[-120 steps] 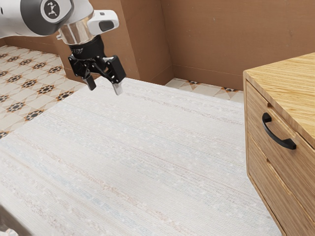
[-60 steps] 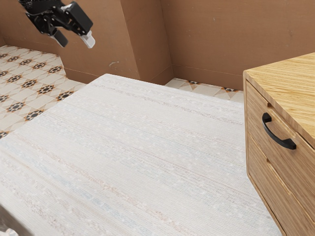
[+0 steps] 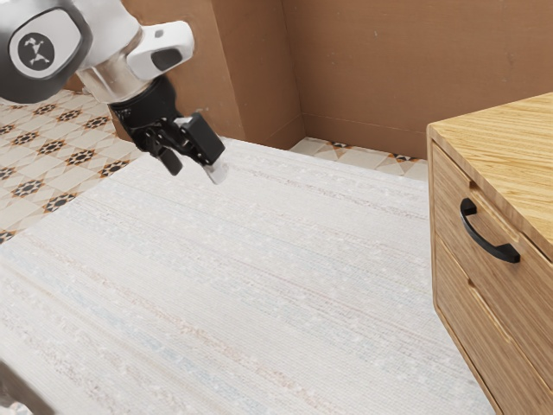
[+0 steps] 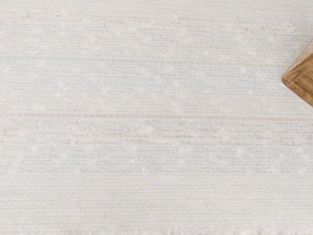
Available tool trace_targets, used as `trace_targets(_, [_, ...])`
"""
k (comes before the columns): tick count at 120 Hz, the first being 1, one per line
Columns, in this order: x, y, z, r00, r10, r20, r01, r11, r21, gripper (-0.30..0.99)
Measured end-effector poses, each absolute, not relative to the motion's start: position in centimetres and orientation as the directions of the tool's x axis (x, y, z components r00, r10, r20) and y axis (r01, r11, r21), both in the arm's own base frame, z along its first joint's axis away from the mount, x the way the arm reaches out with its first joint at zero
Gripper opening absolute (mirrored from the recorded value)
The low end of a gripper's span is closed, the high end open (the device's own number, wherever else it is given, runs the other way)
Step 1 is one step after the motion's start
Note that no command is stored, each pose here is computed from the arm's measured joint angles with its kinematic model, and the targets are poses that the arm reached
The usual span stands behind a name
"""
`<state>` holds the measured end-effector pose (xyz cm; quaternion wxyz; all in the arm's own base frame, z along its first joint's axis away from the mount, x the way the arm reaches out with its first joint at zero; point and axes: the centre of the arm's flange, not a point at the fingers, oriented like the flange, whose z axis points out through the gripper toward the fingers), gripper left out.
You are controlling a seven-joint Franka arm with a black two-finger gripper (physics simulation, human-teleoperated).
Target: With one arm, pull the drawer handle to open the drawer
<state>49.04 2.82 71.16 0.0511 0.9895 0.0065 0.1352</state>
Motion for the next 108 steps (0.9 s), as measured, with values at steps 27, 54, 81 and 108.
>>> trace_targets(27, [42.4,-4.6,67.5,0.953,-0.121,0.277,-0.144,-0.987,0.064,0.69])
trace_targets(54, [41.8,-8.9,67.8,0.774,-0.598,0.209,-0.513,-0.785,-0.346,0.69])
trace_targets(81, [37.9,-19.8,67.5,0.247,-0.961,0.122,-0.873,-0.275,-0.402,0.69])
trace_targets(108, [38.6,-20.1,68.2,-0.084,-0.994,0.069,-0.886,0.043,-0.462,0.69])
